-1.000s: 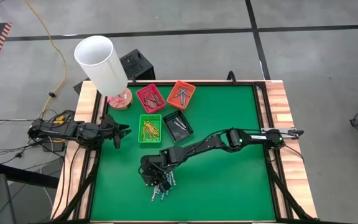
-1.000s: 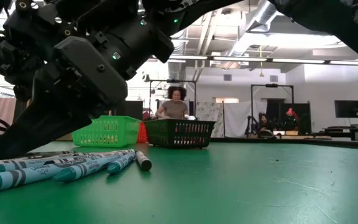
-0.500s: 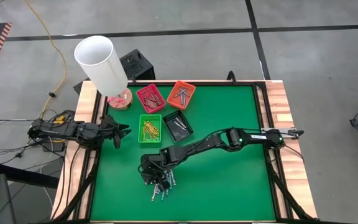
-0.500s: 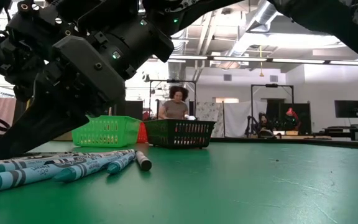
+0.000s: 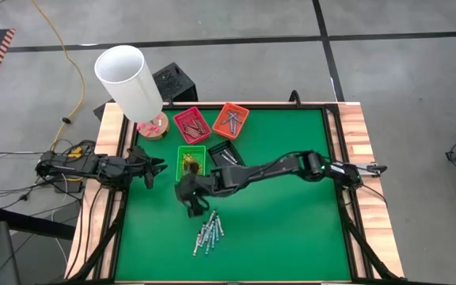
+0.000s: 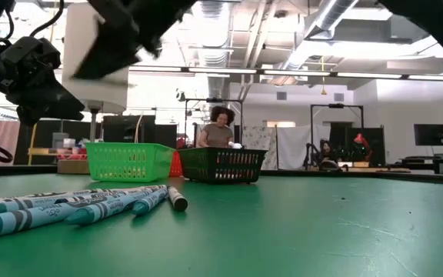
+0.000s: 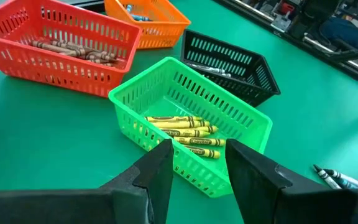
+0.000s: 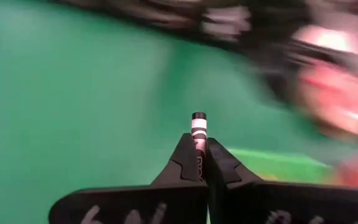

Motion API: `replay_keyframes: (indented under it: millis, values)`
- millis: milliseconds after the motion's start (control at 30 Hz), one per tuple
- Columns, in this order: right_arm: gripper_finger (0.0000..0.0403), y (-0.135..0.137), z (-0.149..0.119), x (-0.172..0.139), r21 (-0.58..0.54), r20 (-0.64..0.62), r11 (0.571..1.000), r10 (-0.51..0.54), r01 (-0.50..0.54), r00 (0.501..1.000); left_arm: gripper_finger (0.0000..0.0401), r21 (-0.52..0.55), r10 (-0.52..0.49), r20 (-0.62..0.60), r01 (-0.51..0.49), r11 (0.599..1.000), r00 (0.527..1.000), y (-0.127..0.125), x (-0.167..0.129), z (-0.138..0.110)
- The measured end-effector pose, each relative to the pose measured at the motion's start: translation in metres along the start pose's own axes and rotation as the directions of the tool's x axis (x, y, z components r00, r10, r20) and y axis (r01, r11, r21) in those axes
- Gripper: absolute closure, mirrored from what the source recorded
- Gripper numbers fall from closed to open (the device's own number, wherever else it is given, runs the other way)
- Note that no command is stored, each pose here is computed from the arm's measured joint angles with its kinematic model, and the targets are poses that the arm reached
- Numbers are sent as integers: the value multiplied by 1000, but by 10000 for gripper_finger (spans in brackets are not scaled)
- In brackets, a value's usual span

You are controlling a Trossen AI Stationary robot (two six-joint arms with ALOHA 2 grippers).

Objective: Sort crayons
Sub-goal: Put the black crayon into the black bin

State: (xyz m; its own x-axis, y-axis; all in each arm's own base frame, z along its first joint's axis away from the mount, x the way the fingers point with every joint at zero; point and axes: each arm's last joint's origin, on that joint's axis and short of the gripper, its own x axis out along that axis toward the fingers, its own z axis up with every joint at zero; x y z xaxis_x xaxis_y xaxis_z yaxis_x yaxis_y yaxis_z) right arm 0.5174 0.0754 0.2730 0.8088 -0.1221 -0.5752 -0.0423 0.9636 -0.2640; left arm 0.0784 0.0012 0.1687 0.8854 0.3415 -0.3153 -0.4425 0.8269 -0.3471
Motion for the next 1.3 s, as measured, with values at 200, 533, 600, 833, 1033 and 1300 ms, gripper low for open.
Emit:
replay_keyframes:
  millis: [200, 533, 600, 833, 1033, 1300]
  values:
    - [400, -31, -4, -33, 23, -184, 933, -349, 359, 919, 264, 0, 0, 0, 0, 1000, 1000, 0, 0, 0]
    - [400, -52, -36, -50, -52, -474, 899, -405, 434, 782, 264, 0, 0, 0, 0, 1000, 1000, 0, 0, 0]
    - [400, -59, -41, -44, -45, -469, 893, -414, 448, 780, 264, 0, -1, 0, 1, 1000, 1000, 0, 0, 0]
    - [401, -82, -56, -34, -9, -460, 876, -432, 483, 776, 264, 0, 0, 0, 0, 1000, 1000, 0, 0, 0]
    - [401, -88, -73, -18, 47, -449, 883, -399, 467, 800, 264, 0, 0, 0, 0, 1000, 1000, 0, 0, 0]
    - [401, -93, -85, -12, 86, -444, 881, -385, 466, 809, 264, 0, 1, 0, -1, 1000, 1000, 0, 0, 0]
